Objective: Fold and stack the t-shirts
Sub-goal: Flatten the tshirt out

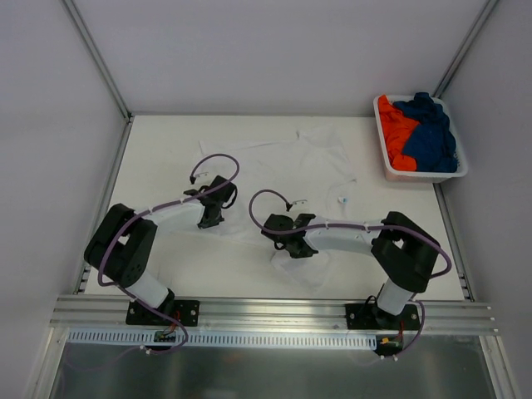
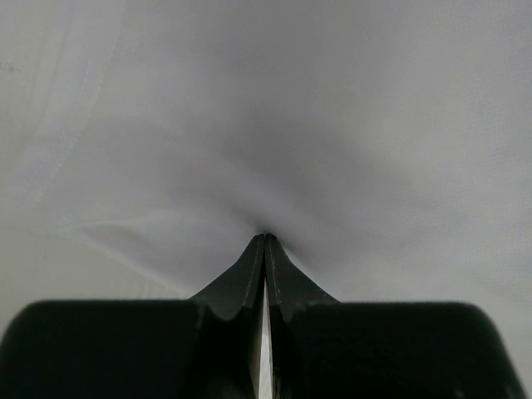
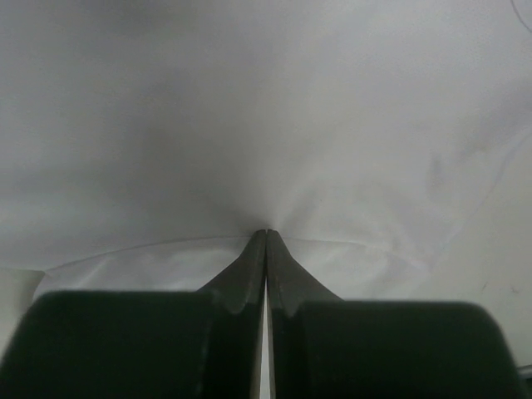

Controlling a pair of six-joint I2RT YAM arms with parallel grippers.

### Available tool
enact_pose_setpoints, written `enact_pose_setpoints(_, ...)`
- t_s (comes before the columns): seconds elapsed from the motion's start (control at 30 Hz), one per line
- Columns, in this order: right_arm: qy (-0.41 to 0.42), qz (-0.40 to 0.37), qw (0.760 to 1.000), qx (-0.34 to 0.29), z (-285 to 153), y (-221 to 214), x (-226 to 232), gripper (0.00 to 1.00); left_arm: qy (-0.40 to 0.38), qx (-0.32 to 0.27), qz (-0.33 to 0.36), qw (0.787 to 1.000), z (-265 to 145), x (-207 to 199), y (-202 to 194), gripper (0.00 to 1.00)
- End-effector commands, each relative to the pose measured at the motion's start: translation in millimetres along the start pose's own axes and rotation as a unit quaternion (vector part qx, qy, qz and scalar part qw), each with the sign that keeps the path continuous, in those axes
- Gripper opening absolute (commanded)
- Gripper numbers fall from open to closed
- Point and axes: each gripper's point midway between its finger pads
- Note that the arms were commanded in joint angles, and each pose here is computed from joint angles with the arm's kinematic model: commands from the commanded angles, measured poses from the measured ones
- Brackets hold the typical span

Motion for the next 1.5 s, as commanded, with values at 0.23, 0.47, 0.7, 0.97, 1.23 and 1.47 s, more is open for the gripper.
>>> enact_pose_setpoints(0.23,-0.108,0.004,0.993,0.04,7.6,-48.5,-66.8,0.01,-0.034,0.08,0.029,0.996,-29.3,-7.6,-84.6,0.0)
enact_pose_setpoints(0.47,-0.13,0.001,0.99,0.048,12.7,-59.8,-75.1,0.0,-0.038,0.075,0.037,0.996,-56.4,-7.1,-99.1,0.0)
enact_pose_setpoints(0.7,-0.142,0.005,0.99,0.019,-2.6,-49.4,-79.5,0.01,-0.034,0.027,0.018,0.999,-85.1,3.6,-78.0,0.0)
enact_pose_setpoints(0.97,-0.108,0.017,0.984,-0.143,-88.7,32.3,-72.0,0.38,-0.026,-0.198,-0.034,0.979,-145.3,13.0,45.0,0.41)
enact_pose_setpoints(1.23,-0.058,0.027,0.973,-0.224,-141.4,60.6,-64.9,0.36,0.016,-0.234,-0.046,0.971,-111.7,13.4,113.1,0.0)
enact_pose_setpoints(1.47,-0.04,0.035,0.973,-0.225,-142.2,49.7,-68.6,0.38,0.001,-0.211,-0.055,0.976,-54.1,2.0,153.5,0.09)
Point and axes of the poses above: each gripper's point midway between its finger pads, its own z axis out along the fingers, its own x axis along the line the jaws close on, y = z × x, and after that the axes turned 5 degrees about z, right-handed
